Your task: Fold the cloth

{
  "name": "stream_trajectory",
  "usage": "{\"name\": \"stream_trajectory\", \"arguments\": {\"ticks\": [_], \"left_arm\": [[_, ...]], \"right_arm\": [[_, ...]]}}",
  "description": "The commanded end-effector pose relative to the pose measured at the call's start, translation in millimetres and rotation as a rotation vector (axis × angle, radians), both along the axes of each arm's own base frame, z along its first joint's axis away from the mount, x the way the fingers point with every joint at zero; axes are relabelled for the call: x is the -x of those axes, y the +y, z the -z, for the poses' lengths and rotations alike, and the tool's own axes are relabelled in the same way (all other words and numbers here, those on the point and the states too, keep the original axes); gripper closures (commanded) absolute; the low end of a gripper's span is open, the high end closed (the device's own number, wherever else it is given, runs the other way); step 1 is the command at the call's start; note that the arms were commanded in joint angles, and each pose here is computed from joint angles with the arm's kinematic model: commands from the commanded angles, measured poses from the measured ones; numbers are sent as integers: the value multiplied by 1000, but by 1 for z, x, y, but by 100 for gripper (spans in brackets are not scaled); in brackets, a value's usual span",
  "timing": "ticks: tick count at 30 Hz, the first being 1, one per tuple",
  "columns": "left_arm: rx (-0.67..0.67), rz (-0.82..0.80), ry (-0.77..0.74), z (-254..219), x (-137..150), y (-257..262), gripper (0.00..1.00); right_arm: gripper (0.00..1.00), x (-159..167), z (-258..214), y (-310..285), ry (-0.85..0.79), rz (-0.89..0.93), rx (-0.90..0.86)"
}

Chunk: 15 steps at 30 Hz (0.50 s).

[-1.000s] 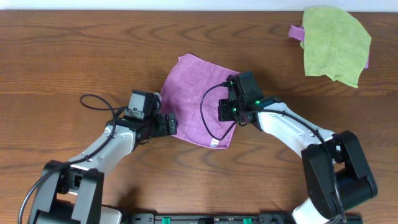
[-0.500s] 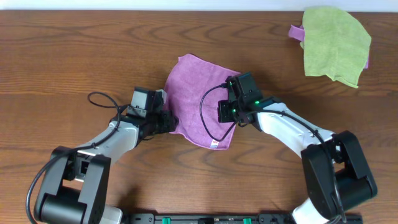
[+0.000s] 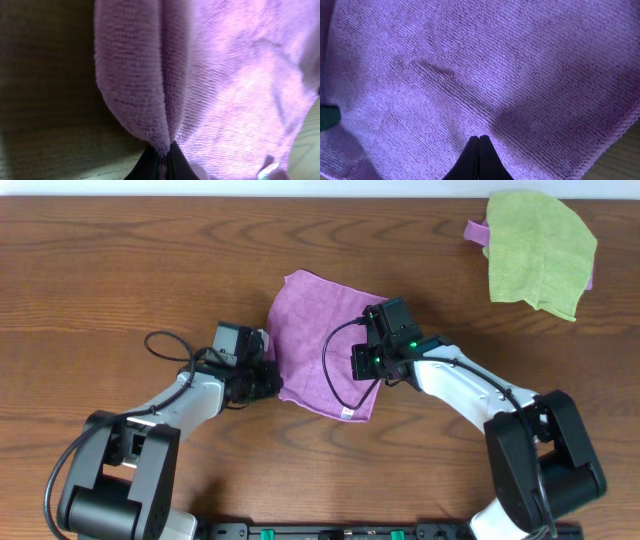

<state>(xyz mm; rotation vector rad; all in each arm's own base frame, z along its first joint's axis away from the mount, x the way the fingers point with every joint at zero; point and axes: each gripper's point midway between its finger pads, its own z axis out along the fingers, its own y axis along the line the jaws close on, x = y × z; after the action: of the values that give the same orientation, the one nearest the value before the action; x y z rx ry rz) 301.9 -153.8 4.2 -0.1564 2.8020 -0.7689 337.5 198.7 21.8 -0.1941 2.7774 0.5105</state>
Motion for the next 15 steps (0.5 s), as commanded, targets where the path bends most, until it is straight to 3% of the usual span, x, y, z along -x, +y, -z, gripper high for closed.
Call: {"name": "stream_trajectory", "arguments": {"ticks": [1,6,15], "left_arm": [[30,12,-39,-25,-18,-8,94],[30,21,-50,-40,-25,-11,94],[20,51,-16,-37,-14,-18,94]], "right_arm": [[99,-1,1,1,-13,-31,28],[99,-1,8,-6,-17,-46,78],[99,-4,44,-5,18,-53,98]]}}
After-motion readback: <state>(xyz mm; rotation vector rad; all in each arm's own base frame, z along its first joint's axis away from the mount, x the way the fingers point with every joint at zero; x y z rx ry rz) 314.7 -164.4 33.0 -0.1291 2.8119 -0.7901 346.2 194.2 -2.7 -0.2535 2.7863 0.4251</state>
